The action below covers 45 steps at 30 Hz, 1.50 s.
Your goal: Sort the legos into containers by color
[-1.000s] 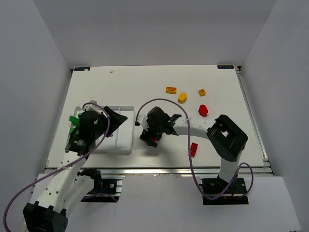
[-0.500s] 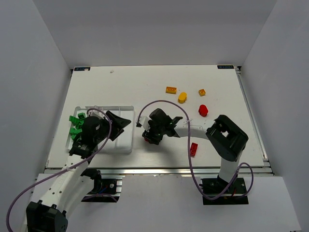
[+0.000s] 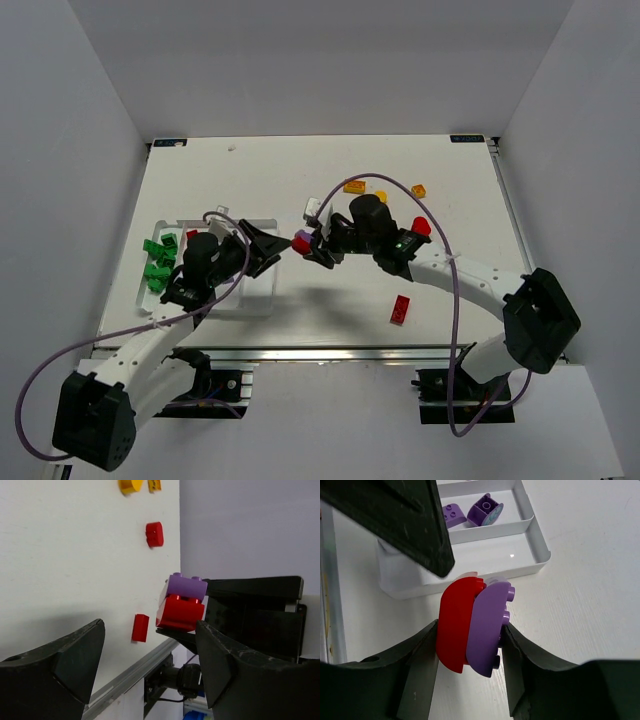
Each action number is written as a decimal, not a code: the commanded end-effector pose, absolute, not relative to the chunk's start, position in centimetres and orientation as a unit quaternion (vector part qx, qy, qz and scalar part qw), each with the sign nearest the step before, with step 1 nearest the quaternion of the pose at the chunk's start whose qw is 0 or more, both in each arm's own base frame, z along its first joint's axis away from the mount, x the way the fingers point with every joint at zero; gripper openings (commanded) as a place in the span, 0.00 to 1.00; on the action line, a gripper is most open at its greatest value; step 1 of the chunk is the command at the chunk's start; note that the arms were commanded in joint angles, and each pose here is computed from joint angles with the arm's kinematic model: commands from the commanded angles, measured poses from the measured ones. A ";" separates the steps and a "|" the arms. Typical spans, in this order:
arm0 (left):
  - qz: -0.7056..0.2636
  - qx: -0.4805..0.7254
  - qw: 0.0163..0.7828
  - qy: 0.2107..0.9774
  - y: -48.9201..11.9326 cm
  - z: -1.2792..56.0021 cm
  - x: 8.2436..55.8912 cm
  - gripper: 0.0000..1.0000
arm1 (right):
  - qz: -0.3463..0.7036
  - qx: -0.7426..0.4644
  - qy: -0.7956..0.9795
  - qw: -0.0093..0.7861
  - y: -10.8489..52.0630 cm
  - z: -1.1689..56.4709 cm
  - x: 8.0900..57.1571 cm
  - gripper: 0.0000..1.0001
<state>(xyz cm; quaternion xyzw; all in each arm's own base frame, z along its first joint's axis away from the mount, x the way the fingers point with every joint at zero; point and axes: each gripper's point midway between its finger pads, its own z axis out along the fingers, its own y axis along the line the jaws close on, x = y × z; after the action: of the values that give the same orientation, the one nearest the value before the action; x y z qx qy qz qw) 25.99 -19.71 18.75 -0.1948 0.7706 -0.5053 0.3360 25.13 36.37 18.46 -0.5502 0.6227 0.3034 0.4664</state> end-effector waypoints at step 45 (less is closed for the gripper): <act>-0.543 -0.079 0.380 0.745 -23.8 21.4 26.2 0.13 | 0.394 -0.597 0.531 0.455 38.7 23.1 21.7 0.89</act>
<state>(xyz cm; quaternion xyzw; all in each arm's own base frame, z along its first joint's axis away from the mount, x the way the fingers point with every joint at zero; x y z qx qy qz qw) 26.02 -23.44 20.48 -0.1025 0.7476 -0.5459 0.3642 23.98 37.69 19.65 -0.5467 0.6142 0.3554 0.4445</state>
